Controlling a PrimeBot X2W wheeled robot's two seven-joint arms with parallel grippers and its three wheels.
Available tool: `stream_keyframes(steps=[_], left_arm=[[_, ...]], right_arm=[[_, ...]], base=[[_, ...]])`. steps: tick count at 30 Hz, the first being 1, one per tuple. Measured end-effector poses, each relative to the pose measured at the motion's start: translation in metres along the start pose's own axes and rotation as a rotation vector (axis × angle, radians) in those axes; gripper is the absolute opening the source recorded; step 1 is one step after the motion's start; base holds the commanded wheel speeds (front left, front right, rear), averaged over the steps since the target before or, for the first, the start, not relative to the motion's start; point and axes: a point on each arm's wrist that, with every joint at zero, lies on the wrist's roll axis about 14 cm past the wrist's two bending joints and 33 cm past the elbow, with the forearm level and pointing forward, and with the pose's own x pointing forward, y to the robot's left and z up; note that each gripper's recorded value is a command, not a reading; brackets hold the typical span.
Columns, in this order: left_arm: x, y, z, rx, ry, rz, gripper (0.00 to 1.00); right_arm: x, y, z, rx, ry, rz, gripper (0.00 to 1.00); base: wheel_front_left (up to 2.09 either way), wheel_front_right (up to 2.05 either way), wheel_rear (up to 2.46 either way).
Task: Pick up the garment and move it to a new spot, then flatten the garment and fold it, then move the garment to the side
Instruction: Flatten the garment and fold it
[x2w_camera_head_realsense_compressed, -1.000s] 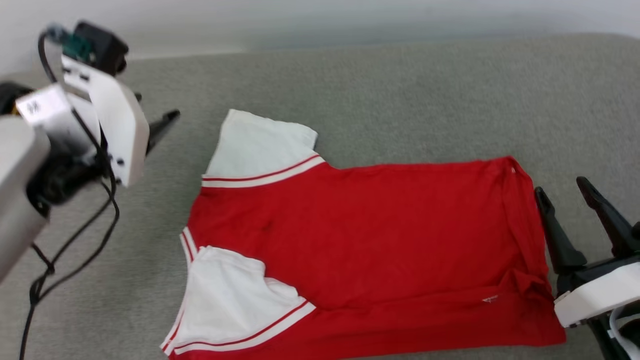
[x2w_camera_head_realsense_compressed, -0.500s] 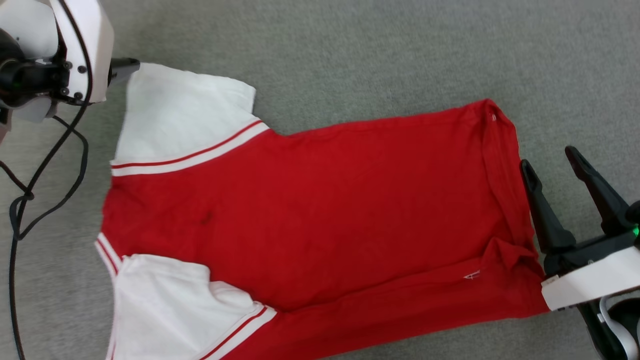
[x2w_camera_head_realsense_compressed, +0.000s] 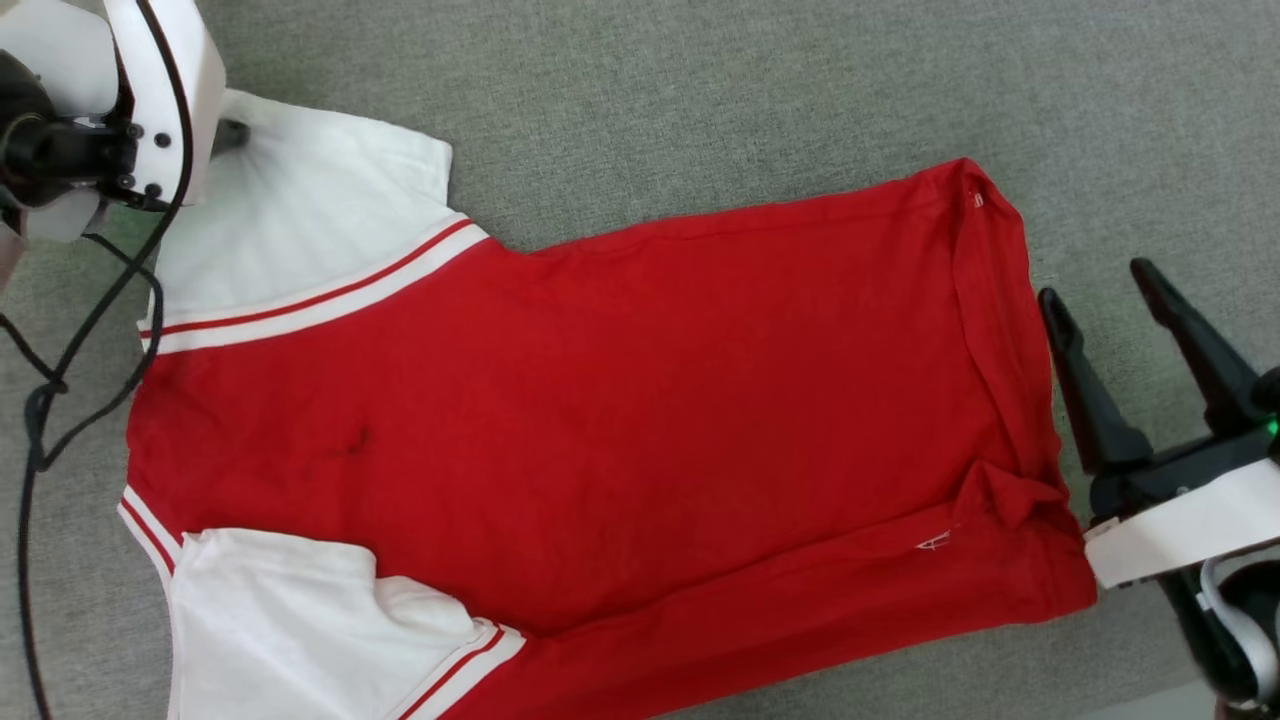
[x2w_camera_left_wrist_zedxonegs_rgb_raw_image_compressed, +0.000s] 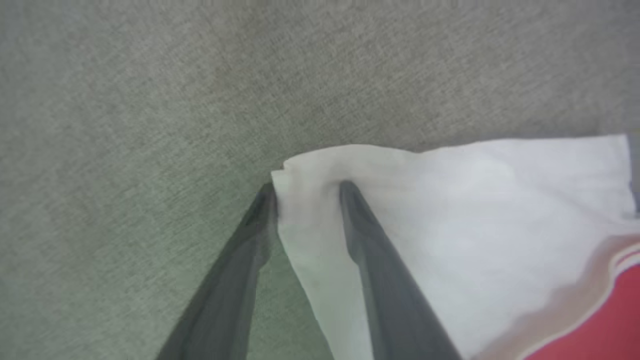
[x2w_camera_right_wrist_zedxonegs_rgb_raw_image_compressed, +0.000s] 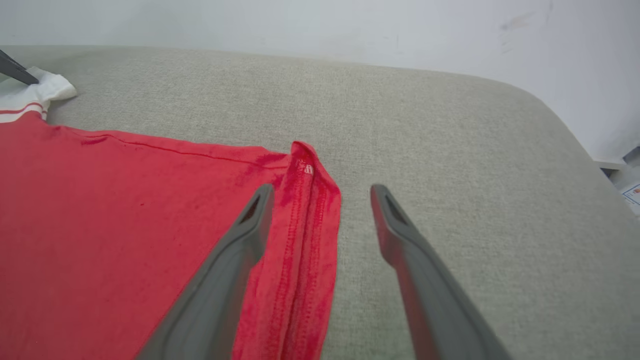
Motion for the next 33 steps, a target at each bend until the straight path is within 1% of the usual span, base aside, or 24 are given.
stream_keyframes(steps=[3, 8, 10, 14, 16, 20, 24, 26, 29, 33], left_arm=[[-0.005, -0.005, 0.003, 0.022, -0.026, -0.004, 0.0], [-0.024, -0.008, 0.004, 0.066, -0.077, 0.01, 0.0], [-0.034, -0.012, 0.006, 0.076, -0.112, 0.008, 0.0], [-0.056, -0.02, 0.011, 0.104, -0.181, 0.006, 0.0], [-0.066, -0.02, 0.011, 0.112, -0.207, 0.012, 0.0], [-0.079, -0.023, 0.008, 0.131, -0.24, 0.015, 0.0], [-0.083, -0.025, 0.006, 0.153, -0.253, 0.014, 0.0], [-0.082, -0.026, 0.007, 0.163, -0.259, 0.01, 0.0], [-0.079, -0.025, 0.006, 0.17, -0.259, 0.008, 0.0], [-0.073, -0.02, 0.002, 0.168, -0.252, 0.009, 0.0]], right_arm=[[0.005, -0.006, 0.015, -0.03, -0.036, 0.001, 1.0], [0.016, -0.017, 0.058, -0.155, -0.081, 0.03, 1.0], [0.022, -0.016, 0.067, -0.2, -0.041, 0.064, 1.0], [0.036, -0.008, 0.069, -0.243, 0.127, 0.154, 1.0], [0.042, -0.004, 0.064, -0.262, 0.235, 0.193, 1.0], [0.049, 0.002, 0.04, -0.291, 0.48, 0.259, 1.0], [0.056, 0.006, 0.016, -0.31, 0.679, 0.293, 1.0], [0.063, 0.009, 0.006, -0.313, 0.73, 0.301, 1.0], [0.078, 0.014, -0.008, -0.309, 0.77, 0.306, 1.0], [0.087, 0.023, -0.041, -0.304, 0.843, 0.326, 1.0]], base=[[0.0, 0.0, 0.0], [0.0, 0.0, 0.0], [0.0, 0.0, 0.0], [0.0, 0.0, 0.0], [0.0, 0.0, 0.0], [0.0, 0.0, 0.0], [0.0, 0.0, 0.0], [0.0, 0.0, 0.0], [0.0, 0.0, 0.0], [0.0, 0.0, 0.0]])
